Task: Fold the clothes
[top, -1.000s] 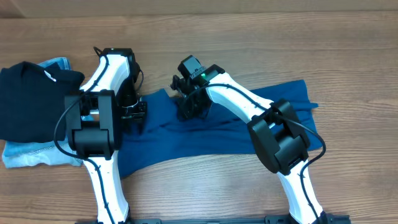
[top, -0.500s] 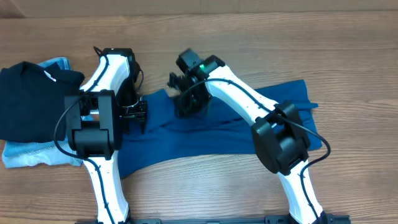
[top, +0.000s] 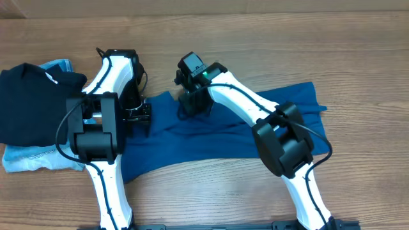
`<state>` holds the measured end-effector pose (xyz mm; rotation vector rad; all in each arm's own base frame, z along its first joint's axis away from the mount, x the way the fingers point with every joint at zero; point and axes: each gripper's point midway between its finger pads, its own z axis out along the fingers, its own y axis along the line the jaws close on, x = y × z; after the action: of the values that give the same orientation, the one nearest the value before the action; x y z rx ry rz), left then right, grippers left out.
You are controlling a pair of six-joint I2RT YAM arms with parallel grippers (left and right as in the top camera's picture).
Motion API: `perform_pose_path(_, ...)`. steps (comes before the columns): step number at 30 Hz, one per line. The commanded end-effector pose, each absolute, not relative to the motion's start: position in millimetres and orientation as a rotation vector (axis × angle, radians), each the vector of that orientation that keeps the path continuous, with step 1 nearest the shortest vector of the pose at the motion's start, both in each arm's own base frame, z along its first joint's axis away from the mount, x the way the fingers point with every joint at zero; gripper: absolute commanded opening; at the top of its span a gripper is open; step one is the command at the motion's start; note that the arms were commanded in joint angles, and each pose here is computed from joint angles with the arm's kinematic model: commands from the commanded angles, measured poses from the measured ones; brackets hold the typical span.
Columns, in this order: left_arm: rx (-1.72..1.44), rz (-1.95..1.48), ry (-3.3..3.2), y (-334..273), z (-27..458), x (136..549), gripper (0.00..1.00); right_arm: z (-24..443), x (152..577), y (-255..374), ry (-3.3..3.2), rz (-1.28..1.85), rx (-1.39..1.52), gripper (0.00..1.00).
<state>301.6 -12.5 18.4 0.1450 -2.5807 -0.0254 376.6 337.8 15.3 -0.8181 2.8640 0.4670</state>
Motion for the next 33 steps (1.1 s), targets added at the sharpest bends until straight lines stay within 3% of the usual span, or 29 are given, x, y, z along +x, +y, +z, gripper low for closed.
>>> perform_pose_path(1,0.149,-0.037,-2.608,-13.5,23.2,304.2,0.51,-0.2,365.5,343.0,2.872,0.478,-0.841,0.04)
perform_pose_path(9,0.149,-0.037,-2.611,-13.5,22.6,305.0,0.51,-3.2,311.7,327.4,3.064,0.586,-0.962,0.04)
perform_pose_path(14,0.149,-0.037,-2.611,-13.5,22.6,305.0,0.51,2.9,336.3,323.0,3.016,0.549,-0.905,0.09)
perform_pose_path(19,0.149,-0.037,-2.612,-13.5,22.6,305.1,0.52,49.8,377.4,327.8,2.913,0.592,-0.831,0.1)
perform_pose_path(26,0.148,-0.036,-2.612,-13.5,22.6,305.2,0.52,57.6,350.7,343.7,2.943,0.678,-0.911,0.1)
perform_pose_path(33,0.149,-0.037,-2.612,-13.5,22.7,305.0,0.52,31.8,345.0,348.8,2.932,0.631,-0.931,0.1)
